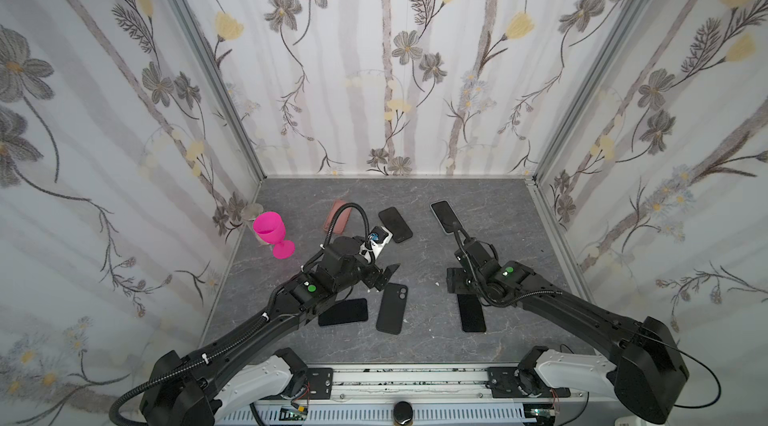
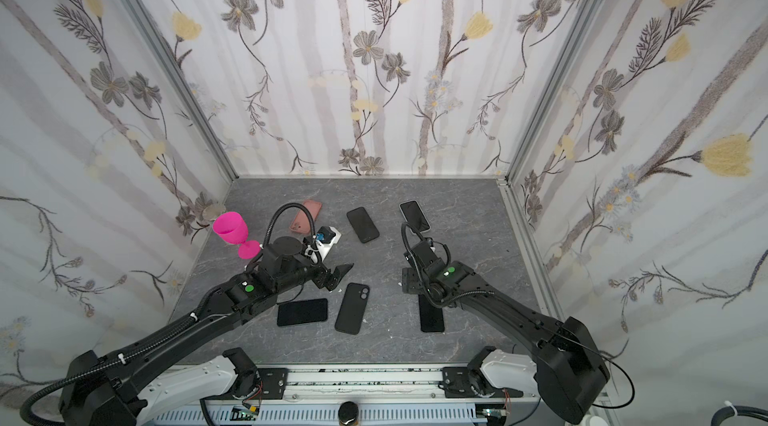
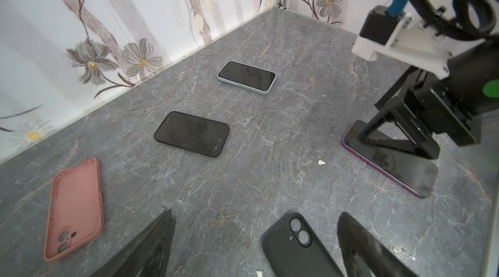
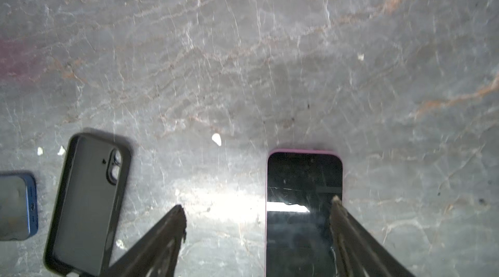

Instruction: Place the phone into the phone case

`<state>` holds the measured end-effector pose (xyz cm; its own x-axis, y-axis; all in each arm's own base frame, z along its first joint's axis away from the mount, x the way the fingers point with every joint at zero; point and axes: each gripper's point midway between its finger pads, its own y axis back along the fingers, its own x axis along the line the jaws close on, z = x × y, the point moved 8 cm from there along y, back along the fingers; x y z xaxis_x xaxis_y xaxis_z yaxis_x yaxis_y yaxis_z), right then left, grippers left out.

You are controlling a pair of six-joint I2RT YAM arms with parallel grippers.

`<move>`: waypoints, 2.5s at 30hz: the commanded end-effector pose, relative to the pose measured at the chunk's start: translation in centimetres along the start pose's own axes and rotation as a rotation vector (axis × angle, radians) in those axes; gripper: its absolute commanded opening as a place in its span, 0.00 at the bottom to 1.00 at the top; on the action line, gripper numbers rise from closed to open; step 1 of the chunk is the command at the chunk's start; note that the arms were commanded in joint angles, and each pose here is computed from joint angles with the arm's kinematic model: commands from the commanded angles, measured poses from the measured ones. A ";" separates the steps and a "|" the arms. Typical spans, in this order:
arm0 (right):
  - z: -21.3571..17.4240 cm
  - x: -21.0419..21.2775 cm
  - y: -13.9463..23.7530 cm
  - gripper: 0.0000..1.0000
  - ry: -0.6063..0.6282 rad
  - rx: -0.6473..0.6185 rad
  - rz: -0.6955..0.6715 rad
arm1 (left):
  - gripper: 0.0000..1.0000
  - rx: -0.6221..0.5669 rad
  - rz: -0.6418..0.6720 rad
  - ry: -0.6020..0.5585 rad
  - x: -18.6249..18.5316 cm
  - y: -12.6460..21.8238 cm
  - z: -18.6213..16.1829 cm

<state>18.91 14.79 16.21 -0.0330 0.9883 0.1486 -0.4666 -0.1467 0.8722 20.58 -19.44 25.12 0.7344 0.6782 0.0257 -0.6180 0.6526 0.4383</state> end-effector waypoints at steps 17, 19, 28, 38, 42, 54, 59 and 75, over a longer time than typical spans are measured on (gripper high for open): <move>-7.4 -3.8 -2.5 0.87 -0.119 0.132 -0.091 | 0.92 0.024 0.043 0.134 0.1 1.1 1.2; -7.4 -3.7 -2.7 0.87 -0.116 0.137 -0.097 | 0.92 0.018 0.038 0.132 0.0 1.3 1.4; -8.7 -4.3 -4.0 0.80 -0.088 0.199 -0.138 | 0.92 0.006 0.052 0.130 0.1 1.8 1.7; -8.7 -3.8 -4.7 0.60 -0.037 0.217 -0.121 | 0.92 -0.007 0.067 0.135 0.2 1.7 2.2; -7.9 -2.9 -4.7 0.57 0.002 0.188 -0.066 | 0.92 -0.008 0.081 0.145 0.4 1.2 2.3; -6.3 -1.1 -5.4 0.51 0.087 0.147 -0.015 | 0.94 0.081 0.090 0.241 0.7 -2.7 2.7; -5.5 -0.5 -5.2 0.48 0.107 0.109 0.001 | 0.93 0.091 0.051 0.287 0.4 -4.3 3.3; -3.6 0.2 -4.1 0.42 0.154 -0.003 0.029 | 0.89 0.199 -0.075 0.509 0.7 -8.6 3.7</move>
<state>16.87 15.28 9.93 -0.1702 0.9810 0.0932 -0.4085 -0.1563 0.8993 27.30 -25.42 24.69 0.5386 0.7660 -0.3510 -0.5139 0.6287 0.5836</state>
